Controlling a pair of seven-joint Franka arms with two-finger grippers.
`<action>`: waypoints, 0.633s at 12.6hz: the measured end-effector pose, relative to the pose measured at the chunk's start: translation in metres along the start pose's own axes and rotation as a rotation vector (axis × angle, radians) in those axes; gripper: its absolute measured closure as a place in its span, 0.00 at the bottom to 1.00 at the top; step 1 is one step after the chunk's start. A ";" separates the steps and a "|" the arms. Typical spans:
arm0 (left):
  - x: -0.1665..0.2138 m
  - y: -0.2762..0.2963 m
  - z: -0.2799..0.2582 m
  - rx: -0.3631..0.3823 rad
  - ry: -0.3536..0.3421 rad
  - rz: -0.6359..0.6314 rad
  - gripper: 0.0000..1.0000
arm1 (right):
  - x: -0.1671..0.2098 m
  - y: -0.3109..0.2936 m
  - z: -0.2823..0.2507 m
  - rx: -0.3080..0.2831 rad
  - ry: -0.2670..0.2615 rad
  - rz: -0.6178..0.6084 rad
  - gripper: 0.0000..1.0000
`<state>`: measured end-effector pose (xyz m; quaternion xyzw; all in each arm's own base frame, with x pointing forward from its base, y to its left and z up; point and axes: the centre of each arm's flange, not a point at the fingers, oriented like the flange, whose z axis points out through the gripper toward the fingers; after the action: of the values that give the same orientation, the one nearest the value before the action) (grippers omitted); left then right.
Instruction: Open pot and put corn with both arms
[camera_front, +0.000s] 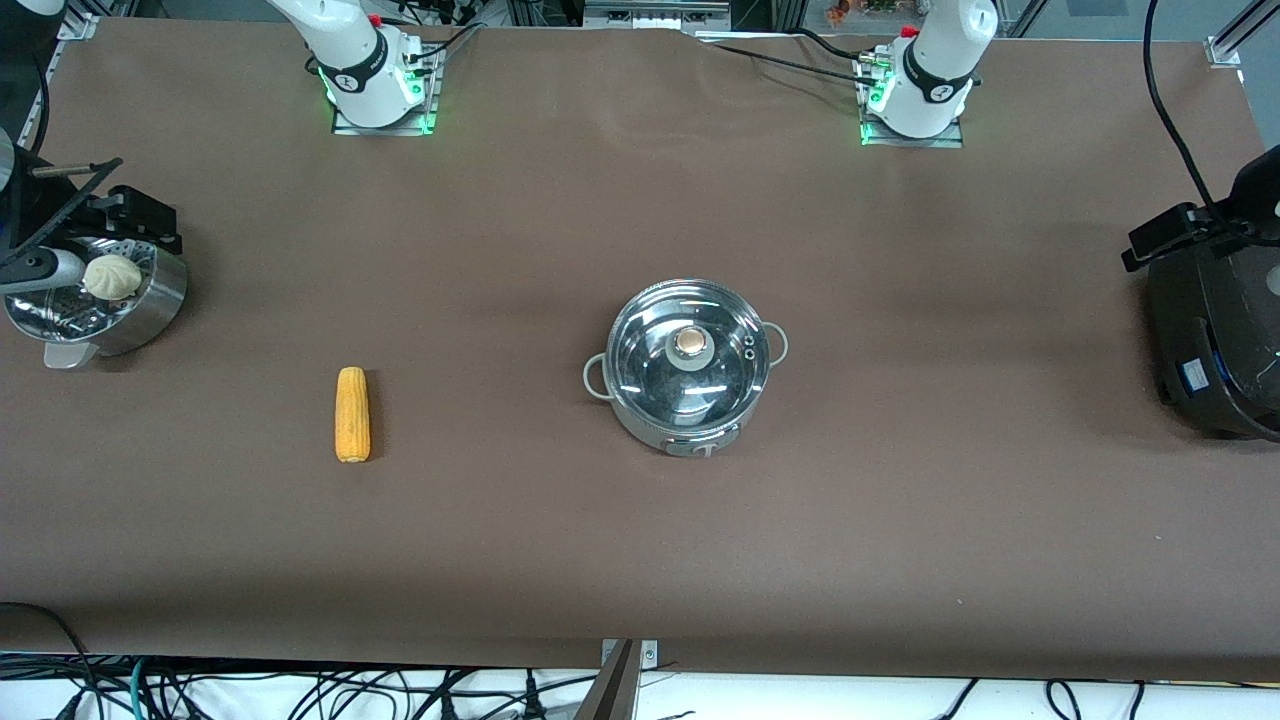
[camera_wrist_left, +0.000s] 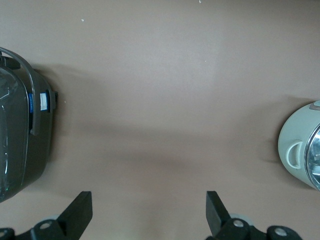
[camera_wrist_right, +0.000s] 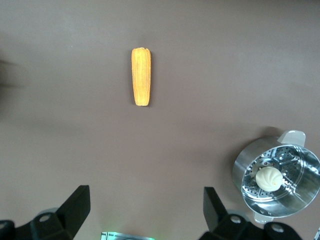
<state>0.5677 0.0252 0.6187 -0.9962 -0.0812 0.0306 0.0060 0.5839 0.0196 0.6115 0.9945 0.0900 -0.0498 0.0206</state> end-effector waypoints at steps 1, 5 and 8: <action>0.000 0.000 0.000 0.000 0.000 0.000 0.00 | 0.000 -0.003 -0.002 -0.001 0.005 -0.005 0.00; 0.000 0.000 0.000 0.000 0.000 0.000 0.00 | -0.002 -0.001 -0.005 -0.008 0.013 -0.002 0.00; 0.000 0.000 0.000 0.000 0.000 0.000 0.00 | -0.002 0.002 -0.005 -0.020 0.012 0.003 0.00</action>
<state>0.5677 0.0253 0.6187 -0.9962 -0.0813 0.0306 0.0060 0.5828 0.0176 0.6172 0.9947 0.0889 -0.0429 0.0301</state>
